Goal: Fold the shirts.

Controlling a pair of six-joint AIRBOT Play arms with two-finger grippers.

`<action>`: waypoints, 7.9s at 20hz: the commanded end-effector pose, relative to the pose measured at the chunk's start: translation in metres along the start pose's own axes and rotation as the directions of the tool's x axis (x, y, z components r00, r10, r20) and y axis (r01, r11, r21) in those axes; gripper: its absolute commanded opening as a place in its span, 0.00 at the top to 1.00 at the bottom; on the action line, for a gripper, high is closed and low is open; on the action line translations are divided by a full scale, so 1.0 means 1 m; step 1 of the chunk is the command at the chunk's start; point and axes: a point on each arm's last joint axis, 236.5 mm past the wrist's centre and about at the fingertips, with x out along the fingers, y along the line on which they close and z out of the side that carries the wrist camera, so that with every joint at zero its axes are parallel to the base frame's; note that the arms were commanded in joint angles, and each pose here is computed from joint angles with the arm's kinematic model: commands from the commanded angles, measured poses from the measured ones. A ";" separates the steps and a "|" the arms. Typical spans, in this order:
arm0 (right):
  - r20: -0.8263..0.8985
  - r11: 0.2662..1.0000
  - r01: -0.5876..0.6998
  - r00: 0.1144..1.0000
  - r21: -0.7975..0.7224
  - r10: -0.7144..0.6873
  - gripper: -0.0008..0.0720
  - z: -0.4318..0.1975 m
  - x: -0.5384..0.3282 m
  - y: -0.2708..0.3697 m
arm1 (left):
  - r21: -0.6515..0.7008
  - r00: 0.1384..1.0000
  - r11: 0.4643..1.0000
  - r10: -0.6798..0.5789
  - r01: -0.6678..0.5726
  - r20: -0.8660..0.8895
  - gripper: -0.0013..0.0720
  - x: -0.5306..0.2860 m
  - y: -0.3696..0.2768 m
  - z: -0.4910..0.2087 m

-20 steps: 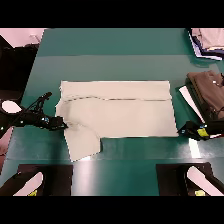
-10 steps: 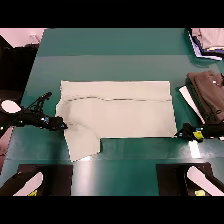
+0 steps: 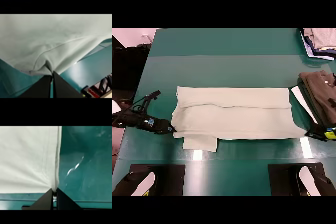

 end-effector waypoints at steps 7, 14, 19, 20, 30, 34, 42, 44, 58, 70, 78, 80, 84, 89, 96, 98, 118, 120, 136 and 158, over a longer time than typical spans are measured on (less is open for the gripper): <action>0.202 0.985 -0.076 0.974 -0.153 0.107 0.97 0.085 -0.033 0.061 | 0.057 0.919 0.998 0.002 -0.027 0.394 0.95 -0.057 -0.024 0.101; 0.151 0.982 -0.102 0.980 -0.160 0.126 0.97 0.156 0.014 0.089 | -0.040 0.888 0.998 0.069 -0.057 0.455 0.95 -0.035 0.027 0.181; 0.192 0.984 -0.171 0.965 -0.052 0.178 0.53 0.212 0.042 0.103 | -0.107 0.814 0.991 0.129 -0.082 0.567 0.66 -0.039 0.057 0.239; 0.212 0.975 -0.221 0.952 -0.026 0.221 0.25 0.224 0.042 0.110 | -0.116 0.801 0.990 0.137 -0.085 0.583 0.25 -0.042 0.061 0.247; -0.015 0.946 -0.321 0.946 0.050 0.322 0.24 0.165 0.068 0.050 | -0.062 0.911 0.998 0.047 -0.024 0.410 0.16 -0.028 0.032 0.214; 0.026 0.926 -0.374 0.928 0.061 0.373 0.24 0.160 0.084 0.046 | -0.056 0.922 0.998 0.038 -0.018 0.385 0.93 -0.025 0.030 0.208; -0.061 0.920 -0.392 0.918 0.009 0.392 0.29 0.157 0.120 0.076 | -0.058 0.925 0.998 0.036 -0.015 0.379 0.93 -0.025 0.030 0.206; -0.090 0.913 -0.407 0.909 0.006 0.406 0.39 0.152 0.129 0.087 | -0.057 0.928 0.998 0.034 -0.014 0.370 0.94 -0.024 0.029 0.204; 0.049 0.828 -0.487 0.854 -0.278 0.518 0.97 0.170 -0.013 0.171 | 0.272 0.970 0.962 -0.075 0.010 0.230 0.95 0.091 -0.099 0.218; -0.048 0.546 -0.491 0.771 -0.679 0.635 0.97 0.135 -0.108 0.383 | 0.355 0.994 0.931 -0.105 0.085 0.038 0.95 0.226 -0.151 0.220; -0.136 0.419 -0.509 0.742 -0.752 0.657 0.97 0.117 -0.096 0.459 | 0.285 0.996 0.954 -0.089 0.093 -0.027 0.95 0.195 -0.109 0.226; -0.151 0.411 -0.519 0.738 -0.749 0.658 0.97 0.112 -0.086 0.471 | 0.298 0.996 0.951 -0.084 0.077 0.010 0.95 0.164 -0.099 0.238; -0.214 0.389 -0.543 0.746 -0.744 0.631 0.97 0.090 -0.052 0.486 | 0.317 0.979 0.946 -0.005 -0.062 0.205 0.95 0.060 -0.067 0.273; -0.246 0.328 -0.549 0.727 -0.769 0.641 0.97 0.066 -0.003 0.535 | 0.271 0.900 0.915 0.175 -0.298 0.400 0.95 -0.080 -0.016 0.271; -0.226 0.194 -0.579 0.573 -0.792 0.787 0.21 0.014 0.077 0.634 | 0.189 0.851 0.917 0.228 -0.351 0.472 0.95 -0.150 0.003 0.248; -0.226 0.171 -0.545 0.585 -0.821 0.779 0.21 0.015 0.072 0.631 | 0.192 0.860 0.919 0.228 -0.345 0.456 0.95 -0.147 0.003 0.245; -0.175 0.797 -0.526 0.851 -0.297 0.496 0.03 0.113 0.164 0.347 | 0.193 0.864 0.922 0.221 -0.337 0.452 0.95 -0.145 0.003 0.244; -0.211 0.765 -0.570 0.822 -0.300 0.529 0.04 0.107 0.175 0.374 | 0.193 0.864 0.922 0.221 -0.337 0.452 0.95 -0.145 0.003 0.244; 0.066 0.687 -0.515 0.774 -0.513 0.629 0.97 0.215 0.046 0.376 | 0.217 0.884 0.926 0.195 -0.308 0.424 0.95 -0.137 -0.008 0.239; 0.869 0.991 -0.023 0.478 -0.131 0.126 0.97 0.341 -0.292 -0.003 | 0.387 0.894 0.883 0.075 -0.265 0.442 0.95 -0.086 -0.096 0.253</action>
